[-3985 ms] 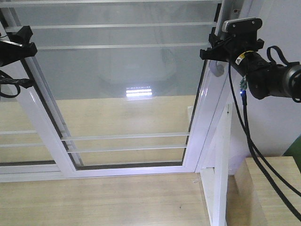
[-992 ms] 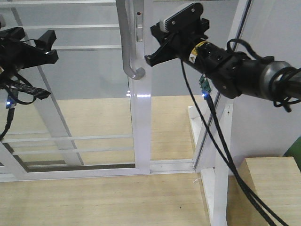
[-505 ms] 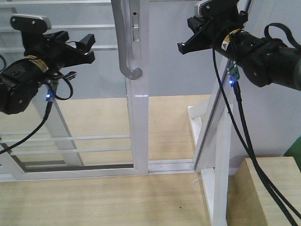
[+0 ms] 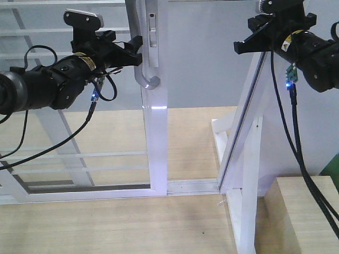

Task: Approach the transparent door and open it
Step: 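Grasp the handle with the left gripper and release the right gripper, then slide the glass panel further open with the left gripper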

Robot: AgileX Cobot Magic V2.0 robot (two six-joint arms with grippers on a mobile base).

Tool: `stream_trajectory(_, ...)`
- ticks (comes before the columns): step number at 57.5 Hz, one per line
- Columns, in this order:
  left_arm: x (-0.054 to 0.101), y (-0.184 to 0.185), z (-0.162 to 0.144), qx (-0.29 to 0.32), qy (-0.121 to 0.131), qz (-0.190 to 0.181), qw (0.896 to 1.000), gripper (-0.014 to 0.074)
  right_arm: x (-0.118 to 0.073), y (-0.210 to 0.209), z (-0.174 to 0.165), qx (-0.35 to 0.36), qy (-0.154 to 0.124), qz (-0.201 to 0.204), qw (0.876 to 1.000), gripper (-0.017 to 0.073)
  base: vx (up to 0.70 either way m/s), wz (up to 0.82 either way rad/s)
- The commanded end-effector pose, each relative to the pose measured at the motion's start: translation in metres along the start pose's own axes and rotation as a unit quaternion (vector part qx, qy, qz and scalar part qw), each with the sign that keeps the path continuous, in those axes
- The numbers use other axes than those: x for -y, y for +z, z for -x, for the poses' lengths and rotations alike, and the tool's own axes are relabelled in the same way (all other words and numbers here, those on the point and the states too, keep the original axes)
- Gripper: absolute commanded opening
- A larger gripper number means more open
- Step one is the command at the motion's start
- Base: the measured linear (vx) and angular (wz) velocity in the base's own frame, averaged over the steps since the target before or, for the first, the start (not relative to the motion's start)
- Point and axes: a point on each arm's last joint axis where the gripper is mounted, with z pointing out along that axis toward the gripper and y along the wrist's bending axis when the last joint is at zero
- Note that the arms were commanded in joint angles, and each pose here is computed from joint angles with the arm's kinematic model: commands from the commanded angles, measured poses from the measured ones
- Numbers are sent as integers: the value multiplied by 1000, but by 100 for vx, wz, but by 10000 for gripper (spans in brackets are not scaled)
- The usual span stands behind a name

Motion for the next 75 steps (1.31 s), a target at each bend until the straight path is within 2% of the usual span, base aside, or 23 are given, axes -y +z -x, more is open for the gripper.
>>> stream_trajectory(1,10,-2,40,80,-2,-17,997,586,13,-14,34,75,-4,-16,997,-8,0,0)
stream_trajectory(19,15,12,40,79,-3,-21,997,586,17,-14,33,71,-4,-22,997,-6,0,0)
stream_trajectory(33,14,25,50,90,0,-19,996,586,17,-14,32,69,-5,-22,997,-6,0,0)
stream_trajectory(40,13,28,49,76,0,-14,997,571,17,-14,32,68,-5,-22,997,-6,0,0)
stream_trajectory(46,12,29,46,61,0,-10,998,473,17,-14,32,68,-5,-22,997,-6,0,0)
stream_trajectory(58,12,29,46,58,1,-9,998,-9,17,-14,32,68,-5,-22,997,-4,0,0)
stream_trajectory(75,5,28,47,55,1,0,999,-6,17,-14,32,69,-5,-22,997,-3,0,0)
